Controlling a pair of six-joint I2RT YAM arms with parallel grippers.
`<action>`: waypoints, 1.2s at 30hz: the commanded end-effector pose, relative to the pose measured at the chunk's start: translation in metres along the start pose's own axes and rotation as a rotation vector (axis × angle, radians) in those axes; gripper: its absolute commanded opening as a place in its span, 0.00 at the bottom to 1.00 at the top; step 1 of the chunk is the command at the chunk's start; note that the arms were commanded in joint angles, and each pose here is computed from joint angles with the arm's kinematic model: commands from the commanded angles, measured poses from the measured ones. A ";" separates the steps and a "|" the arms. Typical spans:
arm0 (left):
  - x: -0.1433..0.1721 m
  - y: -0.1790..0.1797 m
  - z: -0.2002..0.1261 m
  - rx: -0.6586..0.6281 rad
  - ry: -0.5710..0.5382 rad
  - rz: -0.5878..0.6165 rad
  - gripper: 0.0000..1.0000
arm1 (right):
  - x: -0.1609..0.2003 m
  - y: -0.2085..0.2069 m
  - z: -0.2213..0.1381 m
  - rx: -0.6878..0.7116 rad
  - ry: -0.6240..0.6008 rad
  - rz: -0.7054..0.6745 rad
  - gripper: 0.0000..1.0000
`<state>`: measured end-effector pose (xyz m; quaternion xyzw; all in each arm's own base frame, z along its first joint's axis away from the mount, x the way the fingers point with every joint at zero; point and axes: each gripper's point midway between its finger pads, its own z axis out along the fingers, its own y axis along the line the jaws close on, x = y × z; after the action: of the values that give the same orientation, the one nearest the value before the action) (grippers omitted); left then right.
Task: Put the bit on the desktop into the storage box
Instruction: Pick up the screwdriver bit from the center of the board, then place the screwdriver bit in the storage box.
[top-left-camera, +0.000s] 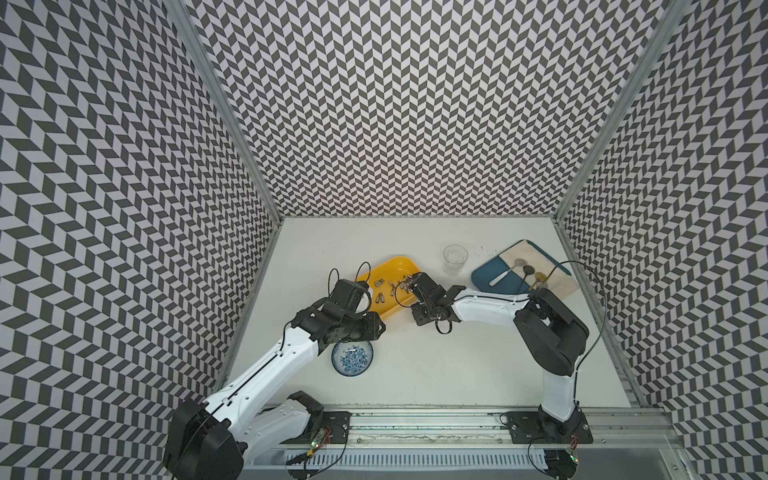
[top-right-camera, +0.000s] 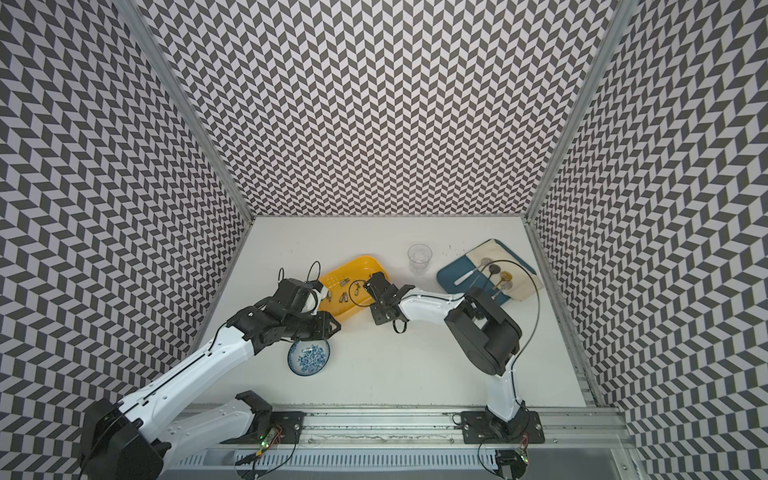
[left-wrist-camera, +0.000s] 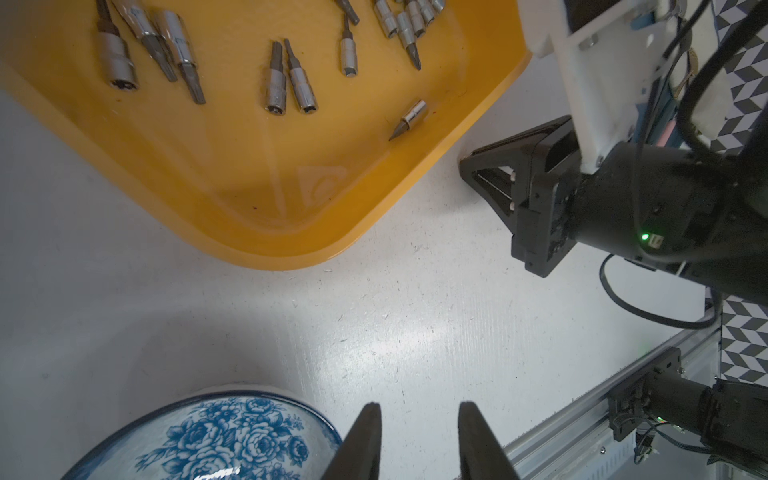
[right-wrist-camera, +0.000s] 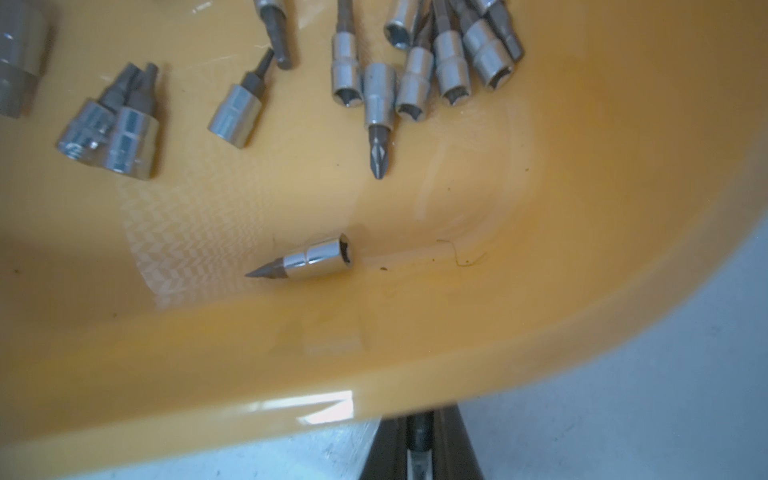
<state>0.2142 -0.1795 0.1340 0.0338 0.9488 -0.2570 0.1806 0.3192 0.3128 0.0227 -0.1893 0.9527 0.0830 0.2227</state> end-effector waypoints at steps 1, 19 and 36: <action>-0.003 -0.003 -0.003 0.021 -0.022 0.003 0.35 | 0.018 0.000 0.008 -0.007 0.071 -0.007 0.06; -0.002 -0.004 -0.001 0.036 -0.019 0.002 0.35 | -0.039 0.005 -0.102 -0.082 -0.148 0.029 0.00; 0.008 0.003 -0.003 0.022 -0.008 -0.027 0.35 | -0.143 0.074 -0.036 -0.251 -0.135 -0.054 0.00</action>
<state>0.2086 -0.1790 0.1336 0.0259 0.9454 -0.2695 0.1815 0.3922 0.4075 0.1377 -0.2178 0.9127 0.1901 0.2889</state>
